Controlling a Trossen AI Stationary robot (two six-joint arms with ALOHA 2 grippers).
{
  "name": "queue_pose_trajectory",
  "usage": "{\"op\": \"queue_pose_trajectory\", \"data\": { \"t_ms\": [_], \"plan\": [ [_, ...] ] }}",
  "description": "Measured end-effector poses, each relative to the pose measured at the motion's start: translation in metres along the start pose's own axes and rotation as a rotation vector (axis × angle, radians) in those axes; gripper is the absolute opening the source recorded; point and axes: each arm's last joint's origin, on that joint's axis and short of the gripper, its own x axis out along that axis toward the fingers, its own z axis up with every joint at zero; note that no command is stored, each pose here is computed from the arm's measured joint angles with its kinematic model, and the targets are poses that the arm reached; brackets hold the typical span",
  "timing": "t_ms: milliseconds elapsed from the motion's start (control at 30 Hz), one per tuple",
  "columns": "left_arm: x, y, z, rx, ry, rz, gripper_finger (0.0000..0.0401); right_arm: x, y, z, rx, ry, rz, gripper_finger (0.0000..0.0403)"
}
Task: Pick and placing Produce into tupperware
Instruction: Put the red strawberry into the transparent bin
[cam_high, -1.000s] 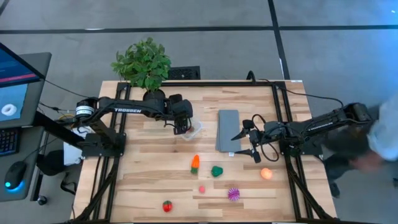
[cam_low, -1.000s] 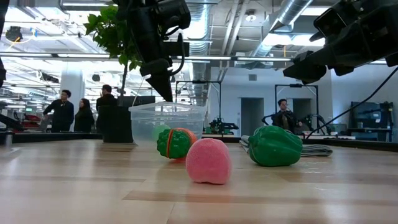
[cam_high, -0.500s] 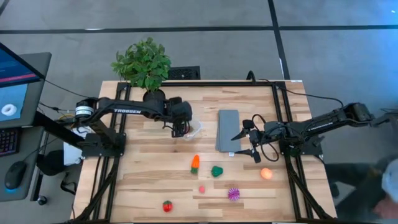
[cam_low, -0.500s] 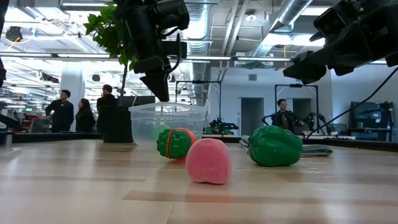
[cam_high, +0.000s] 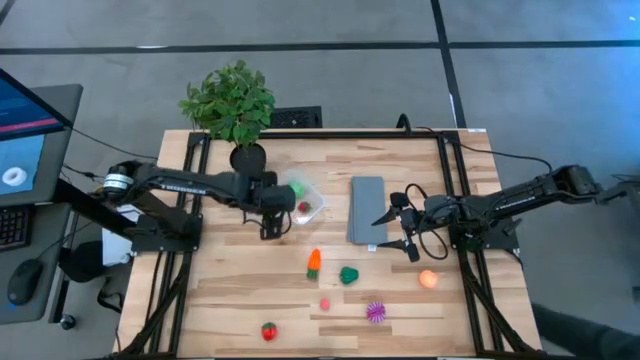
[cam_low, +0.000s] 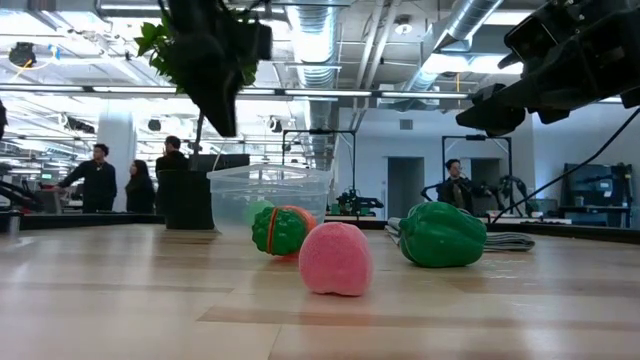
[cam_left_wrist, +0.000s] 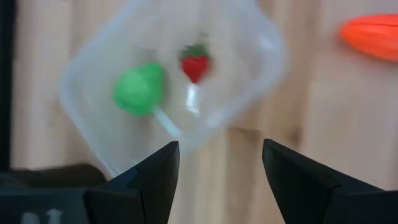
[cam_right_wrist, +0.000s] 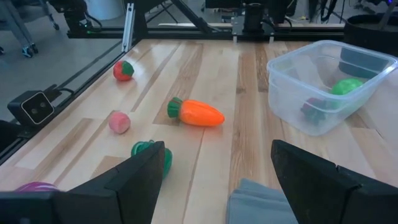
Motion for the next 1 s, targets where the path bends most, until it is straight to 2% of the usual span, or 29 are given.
{"op": "queue_pose_trajectory", "data": {
  "t_ms": [300, 500, 700, 1000],
  "plan": [
    [-0.019, -0.059, -0.015, 0.0, -0.012, -0.111, 0.0222, 0.0, 0.0, 0.0, 0.0, -0.007, -0.001, 0.0317],
    [-0.033, -0.101, -0.025, -0.006, -0.068, -0.19, 0.0222, 0.0, 0.0, 0.001, 0.006, -0.01, -0.001, 0.0317],
    [-0.046, -0.141, -0.041, -0.083, -0.107, -0.258, 0.0222, 0.0, 0.0, 0.001, 0.017, -0.016, -0.001, 0.0317],
    [-0.063, -0.189, -0.067, -0.263, -0.221, -0.285, 0.0222, 0.0, 0.0, 0.004, 0.022, -0.039, 0.0, 0.0317]
  ]
}}
